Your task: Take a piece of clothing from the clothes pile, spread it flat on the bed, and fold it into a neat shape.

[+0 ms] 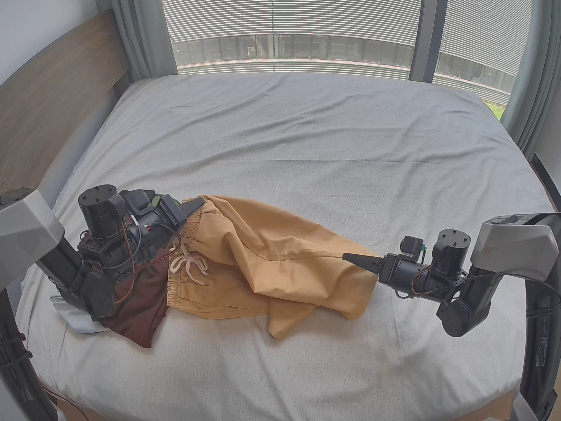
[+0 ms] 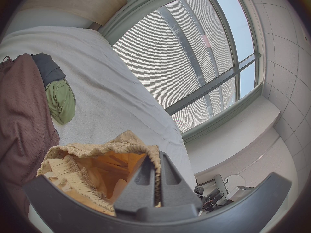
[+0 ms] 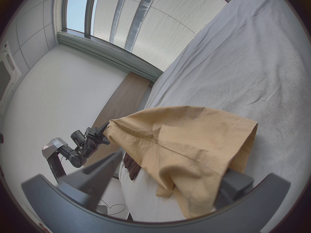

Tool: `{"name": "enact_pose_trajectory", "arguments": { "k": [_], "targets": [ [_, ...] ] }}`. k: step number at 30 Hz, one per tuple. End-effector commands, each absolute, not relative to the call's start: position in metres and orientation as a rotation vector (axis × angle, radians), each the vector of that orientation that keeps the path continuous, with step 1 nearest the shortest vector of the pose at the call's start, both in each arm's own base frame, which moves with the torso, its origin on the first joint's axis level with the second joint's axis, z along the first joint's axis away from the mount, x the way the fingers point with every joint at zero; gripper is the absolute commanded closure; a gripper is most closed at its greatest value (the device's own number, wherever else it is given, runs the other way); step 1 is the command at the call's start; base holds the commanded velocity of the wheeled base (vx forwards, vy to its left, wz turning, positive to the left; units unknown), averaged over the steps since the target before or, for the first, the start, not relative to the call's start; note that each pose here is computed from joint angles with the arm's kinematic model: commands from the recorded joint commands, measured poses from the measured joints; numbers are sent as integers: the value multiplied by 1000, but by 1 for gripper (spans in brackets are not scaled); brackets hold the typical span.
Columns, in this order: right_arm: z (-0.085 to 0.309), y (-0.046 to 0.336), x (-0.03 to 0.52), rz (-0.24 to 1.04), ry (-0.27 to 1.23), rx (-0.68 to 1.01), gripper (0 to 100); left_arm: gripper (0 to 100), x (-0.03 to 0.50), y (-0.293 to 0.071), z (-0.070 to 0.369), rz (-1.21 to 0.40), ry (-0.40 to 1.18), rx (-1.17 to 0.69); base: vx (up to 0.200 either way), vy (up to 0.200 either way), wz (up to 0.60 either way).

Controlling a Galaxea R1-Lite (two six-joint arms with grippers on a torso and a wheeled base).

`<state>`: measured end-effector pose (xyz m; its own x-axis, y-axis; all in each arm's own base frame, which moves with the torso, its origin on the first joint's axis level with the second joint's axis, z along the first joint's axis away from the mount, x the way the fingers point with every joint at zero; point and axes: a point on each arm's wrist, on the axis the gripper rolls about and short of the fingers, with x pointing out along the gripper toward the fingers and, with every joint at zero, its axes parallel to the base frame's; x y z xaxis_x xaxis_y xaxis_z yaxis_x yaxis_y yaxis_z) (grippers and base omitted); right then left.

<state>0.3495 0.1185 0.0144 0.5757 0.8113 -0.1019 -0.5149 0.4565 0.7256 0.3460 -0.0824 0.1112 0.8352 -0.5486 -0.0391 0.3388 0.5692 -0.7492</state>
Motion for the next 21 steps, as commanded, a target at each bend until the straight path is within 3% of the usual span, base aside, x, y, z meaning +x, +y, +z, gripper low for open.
{"name": "enact_pose_trajectory", "arguments": {
  "k": [1, 13, 21],
  "targets": [
    [13, 119, 351, 856, 475, 704, 100, 100, 346, -83, 112, -531, 282, -812, 0, 0, 0],
    [21, 114, 353, 838, 441, 703, 100, 100, 345, -83, 114, -543, 259, -814, 0, 0, 0],
    [86, 108, 337, 892, 292, 678, 100, 100, 337, -92, 129, -611, 195, -809, 0, 0, 0]
  ]
}}
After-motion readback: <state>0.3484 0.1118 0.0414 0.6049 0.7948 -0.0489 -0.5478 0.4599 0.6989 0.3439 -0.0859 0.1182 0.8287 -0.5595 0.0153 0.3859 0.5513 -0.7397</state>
